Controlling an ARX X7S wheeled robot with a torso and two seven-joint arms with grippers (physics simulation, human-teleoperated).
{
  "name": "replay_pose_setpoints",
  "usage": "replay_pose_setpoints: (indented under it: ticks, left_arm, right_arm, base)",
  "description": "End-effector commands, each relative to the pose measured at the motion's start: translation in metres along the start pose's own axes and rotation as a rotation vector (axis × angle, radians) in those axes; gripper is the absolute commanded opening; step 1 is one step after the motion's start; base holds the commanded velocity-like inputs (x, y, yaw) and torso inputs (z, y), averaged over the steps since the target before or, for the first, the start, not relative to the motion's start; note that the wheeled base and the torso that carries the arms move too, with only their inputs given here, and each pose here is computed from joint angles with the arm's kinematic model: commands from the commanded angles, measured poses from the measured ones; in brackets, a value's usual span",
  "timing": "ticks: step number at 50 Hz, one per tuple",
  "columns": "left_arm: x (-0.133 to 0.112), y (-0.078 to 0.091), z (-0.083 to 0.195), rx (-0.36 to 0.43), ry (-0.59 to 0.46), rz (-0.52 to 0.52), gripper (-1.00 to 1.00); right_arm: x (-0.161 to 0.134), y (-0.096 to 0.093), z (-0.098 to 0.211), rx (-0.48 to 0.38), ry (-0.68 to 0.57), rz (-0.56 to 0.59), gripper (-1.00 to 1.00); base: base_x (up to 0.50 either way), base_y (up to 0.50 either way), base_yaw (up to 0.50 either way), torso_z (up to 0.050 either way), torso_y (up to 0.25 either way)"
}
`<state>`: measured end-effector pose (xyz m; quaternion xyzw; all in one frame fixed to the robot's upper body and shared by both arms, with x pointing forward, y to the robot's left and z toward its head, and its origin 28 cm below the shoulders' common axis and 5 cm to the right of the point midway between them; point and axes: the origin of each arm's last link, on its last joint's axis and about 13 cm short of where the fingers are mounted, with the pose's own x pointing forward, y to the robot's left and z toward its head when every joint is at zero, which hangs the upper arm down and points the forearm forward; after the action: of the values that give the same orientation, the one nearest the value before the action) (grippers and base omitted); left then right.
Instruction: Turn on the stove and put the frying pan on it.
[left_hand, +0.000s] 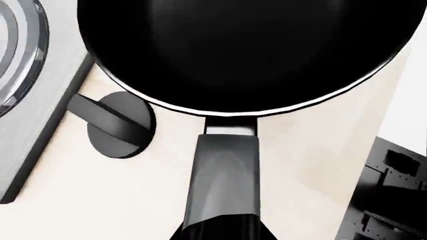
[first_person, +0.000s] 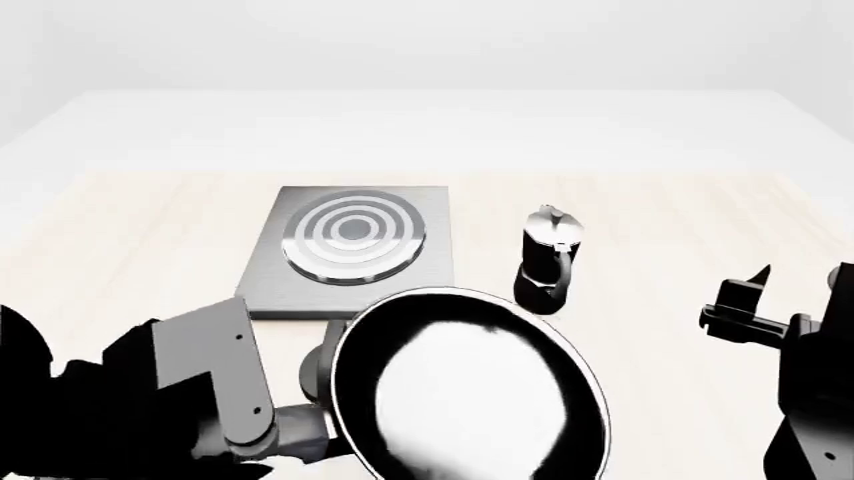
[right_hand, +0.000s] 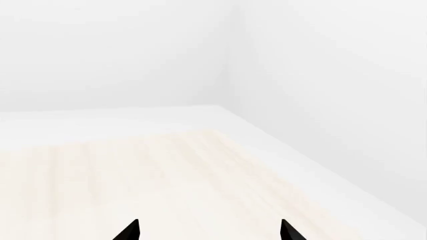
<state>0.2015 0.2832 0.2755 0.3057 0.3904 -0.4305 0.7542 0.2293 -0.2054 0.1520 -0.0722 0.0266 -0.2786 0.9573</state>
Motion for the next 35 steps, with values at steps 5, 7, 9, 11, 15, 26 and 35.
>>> replay_pose_setpoints:
  ticks: [5,7,9,11,15,26,35]
  left_arm:
    - [-0.033,0.021,0.043,-0.198,-0.269,0.190,-1.00]
    - [-0.034,0.025,0.051,-0.231,-0.299,0.200,-1.00]
    - [-0.035,0.029,0.056,-0.258,-0.324,0.212,-1.00]
    - [-0.036,0.036,0.062,-0.323,-0.352,0.252,-1.00]
    - [-0.037,0.042,0.068,-0.361,-0.381,0.257,-1.00]
    - [-0.039,0.071,0.088,-0.487,-0.502,0.348,-1.00]
    - [-0.016,0.100,0.101,-0.559,-0.523,0.389,-1.00]
  right_arm:
    - [0.001,0.002,0.000,0.000,-0.001,0.006,1.00]
    - [0.001,0.001,0.000,0.002,-0.001,0.006,1.00]
    - [0.001,0.001,0.000,0.002,0.000,0.006,1.00]
    - [0.001,0.001,0.001,0.003,-0.001,0.005,1.00]
    - [0.001,0.000,0.001,0.004,-0.002,0.004,1.00]
    - [0.001,0.002,-0.003,0.004,0.005,0.008,1.00]
    - [0.002,0.003,-0.003,0.007,0.005,0.013,1.00]
  base:
    - [0.00,0.00,0.00,0.000,0.000]
    - [0.00,0.00,0.00,0.000,0.005]
    - [0.00,0.00,0.00,0.000,0.000]
    - [0.00,0.00,0.00,0.000,0.000]
    - [0.00,0.00,0.00,0.000,0.003]
    - [0.00,0.00,0.00,0.000,0.001]
    - [0.00,0.00,0.00,0.000,0.002]
